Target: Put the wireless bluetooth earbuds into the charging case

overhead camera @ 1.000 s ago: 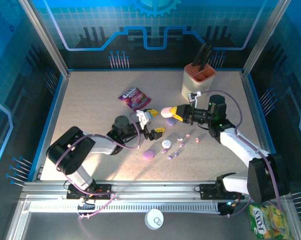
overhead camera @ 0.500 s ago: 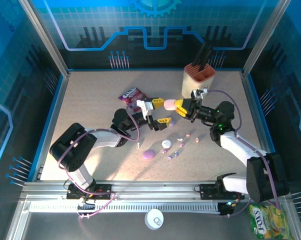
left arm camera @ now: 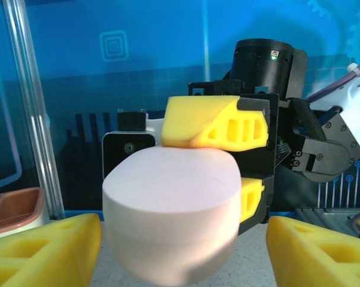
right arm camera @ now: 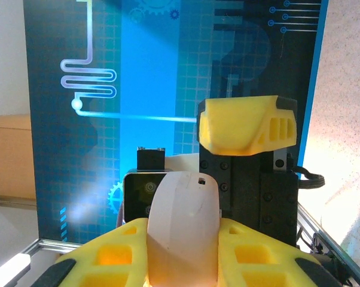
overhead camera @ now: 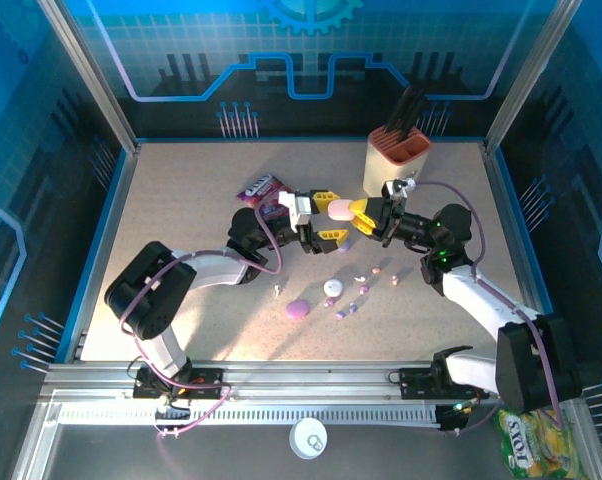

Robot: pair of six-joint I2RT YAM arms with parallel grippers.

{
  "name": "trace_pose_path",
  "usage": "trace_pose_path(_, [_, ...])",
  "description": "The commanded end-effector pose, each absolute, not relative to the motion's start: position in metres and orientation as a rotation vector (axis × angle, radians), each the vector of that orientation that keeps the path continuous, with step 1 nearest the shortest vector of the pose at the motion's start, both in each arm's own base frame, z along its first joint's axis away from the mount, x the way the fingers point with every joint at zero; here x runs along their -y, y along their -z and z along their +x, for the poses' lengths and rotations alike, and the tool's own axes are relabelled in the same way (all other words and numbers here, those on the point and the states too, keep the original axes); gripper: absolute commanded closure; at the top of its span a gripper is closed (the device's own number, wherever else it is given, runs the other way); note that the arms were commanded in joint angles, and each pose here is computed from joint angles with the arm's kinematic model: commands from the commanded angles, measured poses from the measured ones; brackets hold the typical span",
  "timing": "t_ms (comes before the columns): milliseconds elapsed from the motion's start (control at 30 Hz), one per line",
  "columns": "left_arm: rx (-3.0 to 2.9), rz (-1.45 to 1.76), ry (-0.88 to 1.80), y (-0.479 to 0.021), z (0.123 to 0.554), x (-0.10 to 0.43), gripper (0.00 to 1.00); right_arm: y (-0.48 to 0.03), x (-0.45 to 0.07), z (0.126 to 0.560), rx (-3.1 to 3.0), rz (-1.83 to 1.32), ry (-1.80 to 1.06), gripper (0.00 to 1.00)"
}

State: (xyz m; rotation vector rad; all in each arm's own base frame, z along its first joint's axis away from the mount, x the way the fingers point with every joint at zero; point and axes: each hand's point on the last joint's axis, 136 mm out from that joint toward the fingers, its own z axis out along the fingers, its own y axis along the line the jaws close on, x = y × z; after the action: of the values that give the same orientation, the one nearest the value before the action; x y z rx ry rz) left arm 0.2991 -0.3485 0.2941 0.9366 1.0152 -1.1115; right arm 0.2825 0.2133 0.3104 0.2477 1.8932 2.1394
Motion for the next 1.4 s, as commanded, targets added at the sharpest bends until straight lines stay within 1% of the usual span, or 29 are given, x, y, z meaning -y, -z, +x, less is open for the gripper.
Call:
trace_pose_path(0, [-0.967, 0.975, 1.157, -0.301, 0.29, 0.353, 0.31, -0.315, -0.217, 0.275, -1.892, 0.208, -2.147, 0.94])
trace_pose_path(400, [-0.99, 0.955, 1.203, -0.305, 0.29, 0.353, 0.43, -0.308, -0.218, 0.276, -1.904, 0.236, -2.13, 0.94])
trace_pose_path(500, [-0.993, 0.954, 1.207, -0.305, 0.29, 0.353, 0.48, -0.308, -0.219, 0.275, -1.909, 0.233, -2.13, 0.95])
trace_pose_path(633, [-0.991, 0.957, 1.219, -0.306, 0.288, 0.354, 0.5, -0.304, -0.219, 0.276, -1.918, 0.245, -2.124, 0.94])
trace_pose_path(767, [-0.994, 0.956, 1.226, -0.306, 0.288, 0.354, 0.54, -0.301, -0.219, 0.277, -1.928, 0.249, -2.123, 0.94])
trace_pose_path(867, [-0.997, 0.957, 1.234, -0.306, 0.288, 0.355, 0.58, -0.298, -0.219, 0.277, -1.94, 0.252, -2.115, 0.94])
trace_pose_path(933, [-0.997, 0.96, 1.235, -0.306, 0.288, 0.355, 0.61, -0.298, -0.219, 0.277, -1.943, 0.25, -2.113, 0.92])
trace_pose_path(967, [-0.998, 0.963, 1.238, -0.305, 0.287, 0.355, 0.63, -0.298, -0.219, 0.277, -1.944, 0.252, -2.109, 0.89])
trace_pose_path(1000, [-0.998, 0.963, 1.236, -0.305, 0.287, 0.354, 0.63, -0.297, -0.218, 0.277, -1.946, 0.258, -2.103, 0.82])
trace_pose_path(1100, [-1.008, 0.965, 1.232, -0.3, 0.286, 0.354, 0.63, -0.296, -0.212, 0.279, -1.951, 0.27, -2.055, 0.55])
trace_pose_path(1133, [-1.013, 0.96, 1.225, -0.298, 0.287, 0.353, 0.63, -0.296, -0.208, 0.28, -1.949, 0.268, -2.027, 0.48])
trace_pose_path(1233, [-1.042, 0.944, 1.22, -0.289, 0.29, 0.351, 0.63, -0.291, -0.192, 0.284, -1.961, 0.238, -1.902, 0.35])
trace_pose_path(1367, [-1.088, 0.927, 1.222, -0.276, 0.294, 0.35, 0.63, -0.277, -0.175, 0.285, -2.029, 0.158, -1.707, 0.25])
